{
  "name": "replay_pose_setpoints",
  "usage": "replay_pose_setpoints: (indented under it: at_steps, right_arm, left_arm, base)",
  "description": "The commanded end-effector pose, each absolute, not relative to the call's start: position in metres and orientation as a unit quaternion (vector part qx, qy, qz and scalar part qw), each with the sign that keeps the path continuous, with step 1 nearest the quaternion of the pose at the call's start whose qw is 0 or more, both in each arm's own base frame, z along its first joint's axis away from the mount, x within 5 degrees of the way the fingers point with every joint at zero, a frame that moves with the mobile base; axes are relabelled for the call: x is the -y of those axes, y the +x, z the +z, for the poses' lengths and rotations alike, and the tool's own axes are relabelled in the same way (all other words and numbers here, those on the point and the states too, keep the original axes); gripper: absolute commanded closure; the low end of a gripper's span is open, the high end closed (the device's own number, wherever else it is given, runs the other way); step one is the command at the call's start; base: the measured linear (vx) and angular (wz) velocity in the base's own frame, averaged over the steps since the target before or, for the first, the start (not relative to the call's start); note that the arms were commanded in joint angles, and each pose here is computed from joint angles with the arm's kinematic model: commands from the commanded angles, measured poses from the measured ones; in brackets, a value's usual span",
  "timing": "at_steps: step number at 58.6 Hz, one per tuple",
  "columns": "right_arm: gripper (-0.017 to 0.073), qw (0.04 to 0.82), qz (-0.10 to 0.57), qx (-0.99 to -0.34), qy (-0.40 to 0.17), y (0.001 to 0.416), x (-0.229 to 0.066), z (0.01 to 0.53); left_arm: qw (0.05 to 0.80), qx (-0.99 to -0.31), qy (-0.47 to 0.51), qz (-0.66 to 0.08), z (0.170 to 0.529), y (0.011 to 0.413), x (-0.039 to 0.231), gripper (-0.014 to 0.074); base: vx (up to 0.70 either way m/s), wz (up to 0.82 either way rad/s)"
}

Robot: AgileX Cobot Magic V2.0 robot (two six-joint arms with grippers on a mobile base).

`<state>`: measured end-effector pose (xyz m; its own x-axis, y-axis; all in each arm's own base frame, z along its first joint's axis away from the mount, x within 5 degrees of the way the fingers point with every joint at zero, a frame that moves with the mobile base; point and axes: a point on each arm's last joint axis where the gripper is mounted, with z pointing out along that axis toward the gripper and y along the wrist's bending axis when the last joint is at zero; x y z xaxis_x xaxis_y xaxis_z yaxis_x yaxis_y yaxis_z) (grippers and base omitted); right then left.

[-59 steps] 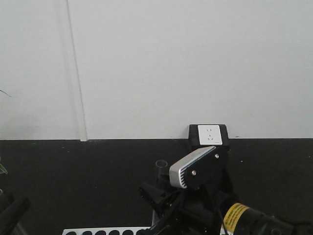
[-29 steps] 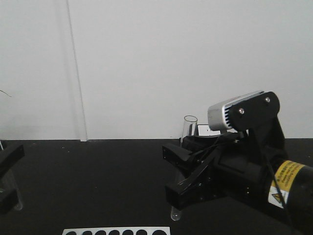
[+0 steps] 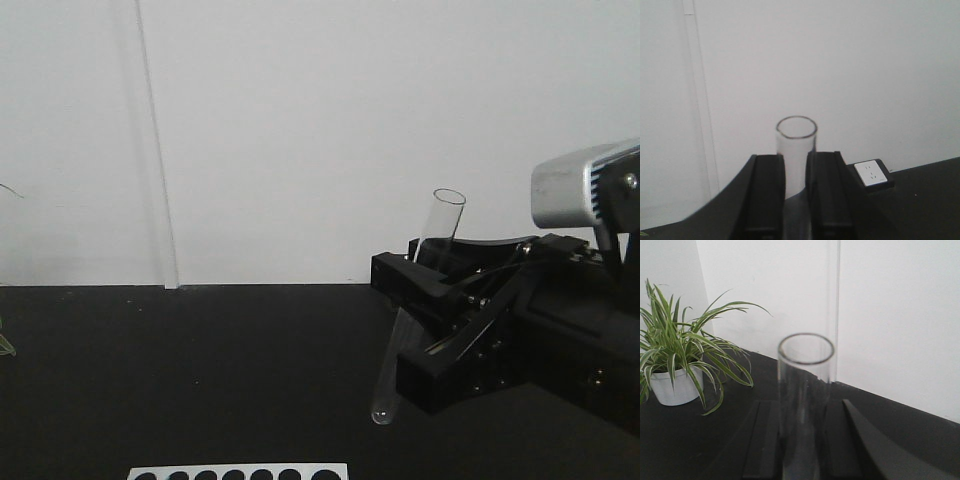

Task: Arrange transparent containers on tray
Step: 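Lift both held tubes up out of the white rack, then hold both tubes while the base drives to the yellow tray counter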

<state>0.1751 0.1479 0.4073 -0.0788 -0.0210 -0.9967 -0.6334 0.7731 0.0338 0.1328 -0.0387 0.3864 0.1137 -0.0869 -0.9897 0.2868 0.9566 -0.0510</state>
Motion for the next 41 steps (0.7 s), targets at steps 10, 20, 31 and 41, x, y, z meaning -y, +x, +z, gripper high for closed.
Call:
replay_pose_setpoints:
  at_steps: [10, 20, 31, 41]
  right_arm:
    - [0.0571, 0.678, 0.260, -0.648, -0.228, 0.1706, -0.1458, 0.4294]
    - [0.0571, 0.678, 0.260, -0.648, -0.228, 0.1706, -0.1458, 0.4294]
    - [0.0571, 0.678, 0.260, -0.648, -0.228, 0.1706, -0.1458, 0.4294]
    - [0.0571, 0.678, 0.260, -0.648, -0.228, 0.1706, -0.1458, 0.4294]
  left_arm:
    - [0.778, -0.608, 0.070, -0.141, 0.4070, 0.1263, 0.0380, 0.0511]
    - [0.776, -0.611, 0.070, -0.140, 0.4063, 0.1265, 0.0380, 0.0511]
    - [0.776, -0.611, 0.070, -0.140, 0.4063, 0.1265, 0.0380, 0.0511]
    - [0.776, -0.611, 0.070, -0.140, 0.4063, 0.1265, 0.0380, 0.0511]
  base:
    - [0.00, 0.00]
    - [0.00, 0.00]
    - [0.00, 0.00]
    - [0.00, 0.00]
